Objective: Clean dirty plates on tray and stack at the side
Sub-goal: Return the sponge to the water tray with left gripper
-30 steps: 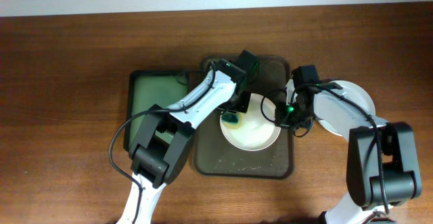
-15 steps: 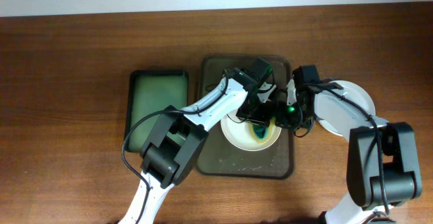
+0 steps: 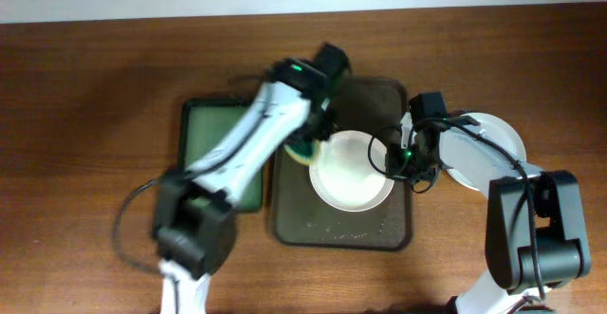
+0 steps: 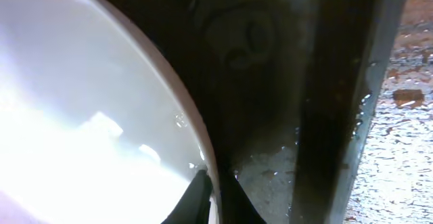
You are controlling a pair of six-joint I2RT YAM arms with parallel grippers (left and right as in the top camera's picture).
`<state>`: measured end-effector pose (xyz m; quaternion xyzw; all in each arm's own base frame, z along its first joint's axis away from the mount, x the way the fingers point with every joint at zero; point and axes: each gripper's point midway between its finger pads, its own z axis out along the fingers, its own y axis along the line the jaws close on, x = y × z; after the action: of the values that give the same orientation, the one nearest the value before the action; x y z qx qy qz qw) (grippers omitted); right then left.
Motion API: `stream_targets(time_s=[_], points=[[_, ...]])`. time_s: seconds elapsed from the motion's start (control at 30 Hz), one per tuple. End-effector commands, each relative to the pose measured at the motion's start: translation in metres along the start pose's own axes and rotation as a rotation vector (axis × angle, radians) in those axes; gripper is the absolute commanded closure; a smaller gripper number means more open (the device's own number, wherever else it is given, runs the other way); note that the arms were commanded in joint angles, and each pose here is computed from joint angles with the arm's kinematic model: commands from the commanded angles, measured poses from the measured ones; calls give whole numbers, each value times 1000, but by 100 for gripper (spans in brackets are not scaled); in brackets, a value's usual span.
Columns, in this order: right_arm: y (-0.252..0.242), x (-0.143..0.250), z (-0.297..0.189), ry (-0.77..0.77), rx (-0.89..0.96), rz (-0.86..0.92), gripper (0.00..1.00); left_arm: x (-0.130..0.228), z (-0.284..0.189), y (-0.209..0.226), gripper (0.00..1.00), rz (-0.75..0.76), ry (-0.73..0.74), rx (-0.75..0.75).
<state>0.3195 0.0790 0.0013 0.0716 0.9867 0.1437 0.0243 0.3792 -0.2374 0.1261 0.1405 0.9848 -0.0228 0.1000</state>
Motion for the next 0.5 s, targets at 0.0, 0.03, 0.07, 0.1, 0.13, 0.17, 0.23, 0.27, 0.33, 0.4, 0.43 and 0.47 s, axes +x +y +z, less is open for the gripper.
stream_targets(time_s=[0.0, 0.03, 0.07, 0.1, 0.13, 0.17, 0.23, 0.27, 0.33, 0.4, 0.43, 0.47], points=[[-14, 14, 14, 52, 57, 16, 92, -4, -74, 74, 100, -134, -127, -117], [-14, 14, 14, 53, 58, 17, 95, 4, -72, 92, 100, -169, -86, -135], [-14, 14, 14, 53, 58, 17, 95, 15, -60, 112, 100, -211, -34, -157], [-14, 14, 14, 52, 57, 16, 96, 24, -47, 126, 100, -265, -1, -170], [-14, 14, 14, 52, 57, 16, 96, 33, -27, 140, 100, -340, 30, -177], [-14, 14, 14, 52, 57, 16, 96, 43, -6, 147, 100, -382, 55, -171], [-4, 17, 12, 70, 2, 20, 96, 65, 33, 156, 100, -430, 99, -155], [8, 19, 7, 85, -56, 22, 96, 74, 46, 160, 100, -438, 112, -160], [12, 14, -11, 45, -41, 10, 96, 80, 54, 166, 100, -454, 116, -165], [2, 0, -43, -95, 98, -1, 96, 79, 53, 171, 100, -468, 107, -164], [-1, -4, -57, -150, 146, -5, 96, 78, 53, 170, 100, -469, 107, -158], [-5, -7, -74, -212, 194, -6, 96, 77, 53, 168, 96, -470, 107, -145]])
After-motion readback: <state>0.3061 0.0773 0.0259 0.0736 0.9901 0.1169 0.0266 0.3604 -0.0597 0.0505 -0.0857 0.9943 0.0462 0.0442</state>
